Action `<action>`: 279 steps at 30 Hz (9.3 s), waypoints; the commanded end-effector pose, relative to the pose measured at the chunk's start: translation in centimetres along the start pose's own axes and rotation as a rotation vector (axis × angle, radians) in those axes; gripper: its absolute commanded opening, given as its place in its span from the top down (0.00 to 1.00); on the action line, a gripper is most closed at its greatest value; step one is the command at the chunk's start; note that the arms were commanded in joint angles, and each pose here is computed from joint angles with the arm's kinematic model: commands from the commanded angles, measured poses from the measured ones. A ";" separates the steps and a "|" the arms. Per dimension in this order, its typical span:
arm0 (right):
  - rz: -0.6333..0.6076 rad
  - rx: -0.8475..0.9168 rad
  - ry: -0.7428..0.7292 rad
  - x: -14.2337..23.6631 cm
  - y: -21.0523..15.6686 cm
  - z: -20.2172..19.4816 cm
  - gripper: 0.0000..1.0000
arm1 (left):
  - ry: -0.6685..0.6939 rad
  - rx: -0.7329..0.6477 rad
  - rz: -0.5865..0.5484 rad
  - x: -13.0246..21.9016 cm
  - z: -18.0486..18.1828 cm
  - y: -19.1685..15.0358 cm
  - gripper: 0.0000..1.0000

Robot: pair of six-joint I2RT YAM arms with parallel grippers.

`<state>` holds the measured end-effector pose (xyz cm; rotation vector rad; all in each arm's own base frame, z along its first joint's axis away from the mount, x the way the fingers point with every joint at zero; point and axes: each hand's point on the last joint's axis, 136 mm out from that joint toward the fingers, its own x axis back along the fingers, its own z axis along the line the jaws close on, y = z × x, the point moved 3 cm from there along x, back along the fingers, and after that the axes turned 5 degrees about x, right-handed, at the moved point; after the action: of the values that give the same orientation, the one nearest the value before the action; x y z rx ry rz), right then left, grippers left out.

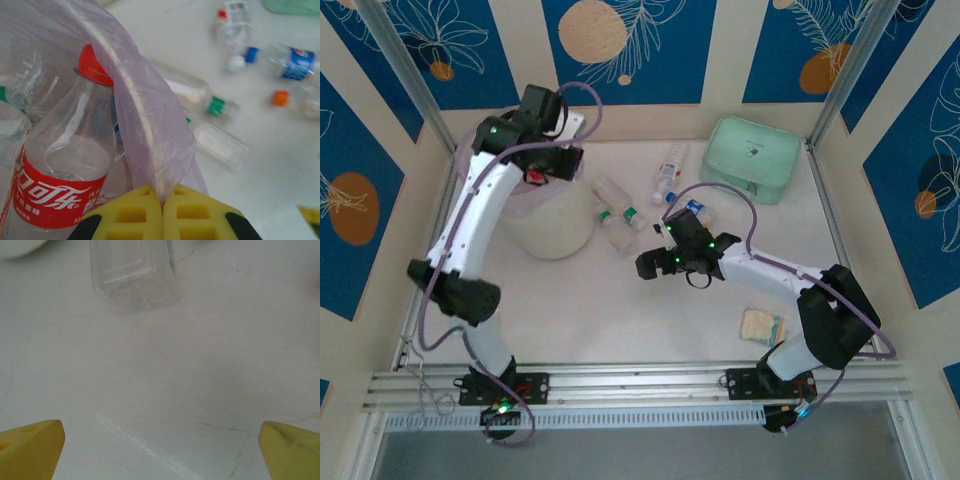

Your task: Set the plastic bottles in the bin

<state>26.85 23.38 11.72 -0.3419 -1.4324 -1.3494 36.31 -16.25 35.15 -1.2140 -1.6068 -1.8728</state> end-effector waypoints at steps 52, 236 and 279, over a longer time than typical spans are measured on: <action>-0.013 -0.091 0.017 0.8 -0.6 -2.6 0.00 | 0.304 0.004 -0.158 3.8 4.7 -1.5 0.69; -0.544 -0.134 0.227 15.1 4.2 -3.6 0.01 | 0.171 -0.208 -0.322 -9.4 3.7 -1.5 1.00; -0.340 -0.244 0.120 13.3 4.3 -6.5 0.01 | 0.080 0.081 -0.399 -0.1 3.2 -3.7 0.45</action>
<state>28.60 13.32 22.78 -0.1634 -1.2817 -1.8065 34.51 -12.29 34.25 -0.8083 -1.9421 -2.1041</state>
